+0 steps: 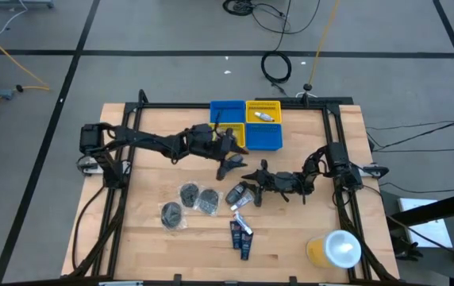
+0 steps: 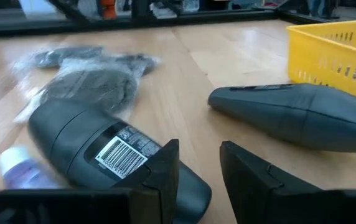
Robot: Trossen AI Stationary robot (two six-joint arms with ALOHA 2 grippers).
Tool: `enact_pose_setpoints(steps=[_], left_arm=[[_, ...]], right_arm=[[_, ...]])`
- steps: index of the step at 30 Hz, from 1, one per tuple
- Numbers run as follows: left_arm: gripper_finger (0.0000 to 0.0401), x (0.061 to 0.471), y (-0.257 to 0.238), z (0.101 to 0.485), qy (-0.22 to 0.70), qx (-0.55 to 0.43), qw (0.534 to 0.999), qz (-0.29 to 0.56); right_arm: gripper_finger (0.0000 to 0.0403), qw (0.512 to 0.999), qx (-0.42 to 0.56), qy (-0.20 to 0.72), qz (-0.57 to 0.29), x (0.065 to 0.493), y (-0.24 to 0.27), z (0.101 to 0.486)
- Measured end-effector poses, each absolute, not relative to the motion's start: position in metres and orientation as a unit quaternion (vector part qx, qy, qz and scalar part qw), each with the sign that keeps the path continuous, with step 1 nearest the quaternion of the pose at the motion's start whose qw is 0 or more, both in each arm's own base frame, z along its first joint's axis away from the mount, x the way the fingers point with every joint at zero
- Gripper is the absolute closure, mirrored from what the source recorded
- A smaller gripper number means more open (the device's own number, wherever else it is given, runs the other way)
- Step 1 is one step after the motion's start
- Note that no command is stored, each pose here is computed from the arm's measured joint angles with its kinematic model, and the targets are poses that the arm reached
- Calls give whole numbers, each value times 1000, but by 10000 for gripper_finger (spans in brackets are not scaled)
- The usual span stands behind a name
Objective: Pick & Place Travel size toiletries
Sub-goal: Put the gray deodorant into the left blue bin
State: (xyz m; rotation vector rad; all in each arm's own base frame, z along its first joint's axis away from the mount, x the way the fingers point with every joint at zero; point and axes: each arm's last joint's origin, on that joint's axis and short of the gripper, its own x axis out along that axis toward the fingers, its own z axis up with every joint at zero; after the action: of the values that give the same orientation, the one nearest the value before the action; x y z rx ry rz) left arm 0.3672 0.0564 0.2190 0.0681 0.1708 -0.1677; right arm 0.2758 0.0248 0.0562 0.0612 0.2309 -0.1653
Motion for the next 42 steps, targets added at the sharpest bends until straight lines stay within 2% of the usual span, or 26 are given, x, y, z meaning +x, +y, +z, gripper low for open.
enact_pose_setpoints(steps=[3, 8, 12, 18, 22, 26, 32, 42], left_arm=[[197, 368, 50, 216, 100, 60, 992, -58], [195, 366, 36, 201, 196, 88, 976, 27], [176, 360, 23, 188, 268, 74, 957, 82], [107, 361, 13, 168, 306, 5, 943, 134], [62, 364, 11, 144, 320, -6, 925, 207], [47, 368, 10, 122, 318, -2, 911, 264], [83, 375, 14, 99, 305, -35, 910, 277], [203, 380, 14, 91, 292, -51, 922, 250]], right_arm=[[294, 986, 21, 129, -102, 257, 25, 62], [294, 978, 18, 118, -173, 213, 21, 80], [293, 971, 32, 107, -212, 193, 17, 86], [294, 968, 30, 112, -221, 197, 18, 82], [293, 968, 26, 117, -220, 210, 20, 77], [293, 967, 20, 125, -219, 223, 23, 69], [293, 967, 9, 134, -216, 237, 25, 61], [293, 965, 5, 142, -219, 237, 25, 60]])
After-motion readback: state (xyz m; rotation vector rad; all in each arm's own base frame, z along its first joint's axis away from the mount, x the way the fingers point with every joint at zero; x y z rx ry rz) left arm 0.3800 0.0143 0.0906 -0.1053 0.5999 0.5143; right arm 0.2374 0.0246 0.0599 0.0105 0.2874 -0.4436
